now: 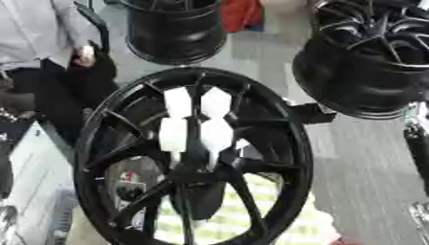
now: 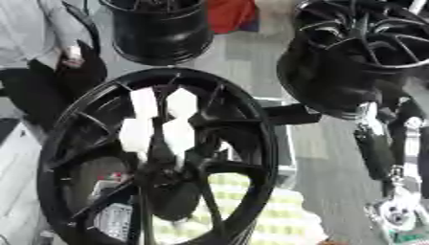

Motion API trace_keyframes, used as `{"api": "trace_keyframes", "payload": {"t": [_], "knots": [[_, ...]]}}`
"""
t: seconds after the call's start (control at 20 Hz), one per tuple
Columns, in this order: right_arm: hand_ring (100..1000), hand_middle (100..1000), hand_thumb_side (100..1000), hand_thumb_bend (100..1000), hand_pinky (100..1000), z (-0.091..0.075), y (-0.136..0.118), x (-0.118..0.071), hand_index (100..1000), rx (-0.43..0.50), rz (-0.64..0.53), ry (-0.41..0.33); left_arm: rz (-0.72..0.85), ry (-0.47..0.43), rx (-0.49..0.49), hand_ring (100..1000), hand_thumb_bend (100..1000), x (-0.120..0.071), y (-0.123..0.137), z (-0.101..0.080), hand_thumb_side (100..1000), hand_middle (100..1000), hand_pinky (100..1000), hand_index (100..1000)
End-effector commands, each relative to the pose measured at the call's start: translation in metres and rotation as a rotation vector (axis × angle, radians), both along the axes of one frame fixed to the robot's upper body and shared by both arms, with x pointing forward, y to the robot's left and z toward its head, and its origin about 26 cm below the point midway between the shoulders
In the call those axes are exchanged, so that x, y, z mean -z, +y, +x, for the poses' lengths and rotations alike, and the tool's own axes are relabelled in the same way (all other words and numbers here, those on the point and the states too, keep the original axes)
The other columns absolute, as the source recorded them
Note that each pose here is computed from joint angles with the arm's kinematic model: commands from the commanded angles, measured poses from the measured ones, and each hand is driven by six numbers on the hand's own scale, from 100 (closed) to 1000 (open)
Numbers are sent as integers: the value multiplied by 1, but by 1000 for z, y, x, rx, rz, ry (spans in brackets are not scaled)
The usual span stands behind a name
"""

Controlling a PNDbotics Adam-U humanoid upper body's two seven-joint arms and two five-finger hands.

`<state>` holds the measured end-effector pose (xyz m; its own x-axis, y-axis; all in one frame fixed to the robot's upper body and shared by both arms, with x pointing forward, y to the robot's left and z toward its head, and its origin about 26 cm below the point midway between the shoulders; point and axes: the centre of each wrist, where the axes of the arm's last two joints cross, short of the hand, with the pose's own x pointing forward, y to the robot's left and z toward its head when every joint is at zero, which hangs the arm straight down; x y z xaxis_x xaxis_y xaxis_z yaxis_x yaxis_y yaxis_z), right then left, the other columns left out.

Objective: Pull the pin out of the wheel hub.

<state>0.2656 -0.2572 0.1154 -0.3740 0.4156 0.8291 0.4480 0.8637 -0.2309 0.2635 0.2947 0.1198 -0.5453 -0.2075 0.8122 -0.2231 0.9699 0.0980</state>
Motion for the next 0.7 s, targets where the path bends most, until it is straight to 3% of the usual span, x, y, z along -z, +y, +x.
{"api": "trace_keyframes", "payload": {"t": [0.05,0.5,0.7], "knots": [[835,761,683,100,740,0,-2,-7,800,-4,-14,-24,14,-28,9,723,100,-7,0,-1,771,557,785,792],[836,762,682,100,742,0,-3,-8,800,-1,-23,-24,14,-26,9,725,100,-8,0,-1,773,557,785,793],[840,766,662,100,760,3,-13,-18,804,-15,-122,-34,17,-25,9,725,100,-8,0,-1,772,558,785,793]]}}
